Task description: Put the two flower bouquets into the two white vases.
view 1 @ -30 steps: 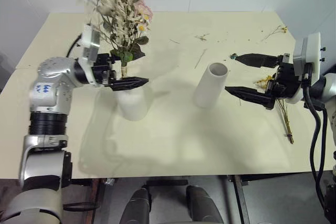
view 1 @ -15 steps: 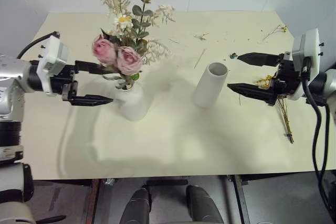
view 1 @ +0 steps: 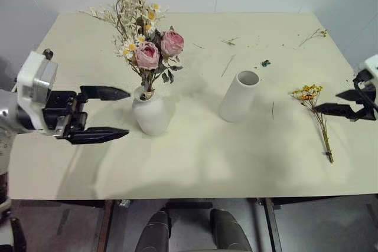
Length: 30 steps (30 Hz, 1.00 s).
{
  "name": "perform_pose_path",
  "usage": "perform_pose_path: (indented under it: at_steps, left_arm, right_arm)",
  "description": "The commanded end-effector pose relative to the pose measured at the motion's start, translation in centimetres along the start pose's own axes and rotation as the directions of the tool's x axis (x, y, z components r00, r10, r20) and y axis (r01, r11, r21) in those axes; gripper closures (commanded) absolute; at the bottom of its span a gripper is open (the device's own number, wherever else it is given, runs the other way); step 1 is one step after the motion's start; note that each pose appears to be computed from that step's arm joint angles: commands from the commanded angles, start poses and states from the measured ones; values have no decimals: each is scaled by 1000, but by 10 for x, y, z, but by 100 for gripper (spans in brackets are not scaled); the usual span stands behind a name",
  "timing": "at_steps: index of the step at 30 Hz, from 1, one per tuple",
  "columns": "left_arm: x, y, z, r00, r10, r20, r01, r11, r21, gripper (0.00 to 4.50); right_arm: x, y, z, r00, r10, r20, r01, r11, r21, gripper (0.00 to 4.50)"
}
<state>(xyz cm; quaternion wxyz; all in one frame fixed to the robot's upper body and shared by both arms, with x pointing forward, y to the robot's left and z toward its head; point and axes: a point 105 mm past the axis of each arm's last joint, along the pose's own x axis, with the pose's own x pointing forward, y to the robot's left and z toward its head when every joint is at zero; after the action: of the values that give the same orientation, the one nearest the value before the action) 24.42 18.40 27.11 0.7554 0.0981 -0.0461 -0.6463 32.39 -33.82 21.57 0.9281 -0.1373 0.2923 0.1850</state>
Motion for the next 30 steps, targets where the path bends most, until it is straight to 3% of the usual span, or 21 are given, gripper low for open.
perform_pose_path:
  at_steps: [1,7,16,23,26,30]
  left_arm:
    - [10,-8,21,998,-21,64,16,998,67,5]
    - [20,-17,19,998,-27,63,24,998,50,5]
    - [23,-27,20,998,-21,67,19,1000,25,5]
    - [23,-27,22,998,-10,67,9,1000,26,5]
    - [25,-25,22,997,-8,74,5,999,32,0]
    - [28,-23,21,997,-13,79,10,999,37,0]
  right_arm:
    - [-10,-19,-5,998,-25,-55,23,999,-29,0]
    - [-2,-43,-16,988,-66,-143,61,997,-36,0]
    - [38,-33,-33,970,20,-243,-24,1000,-12,0]
    - [50,-32,-43,959,10,-282,-17,1000,-23,0]
    - [55,-29,-41,960,16,-280,-29,999,-40,62]
    - [58,-26,-40,958,28,-285,-44,998,-49,196]
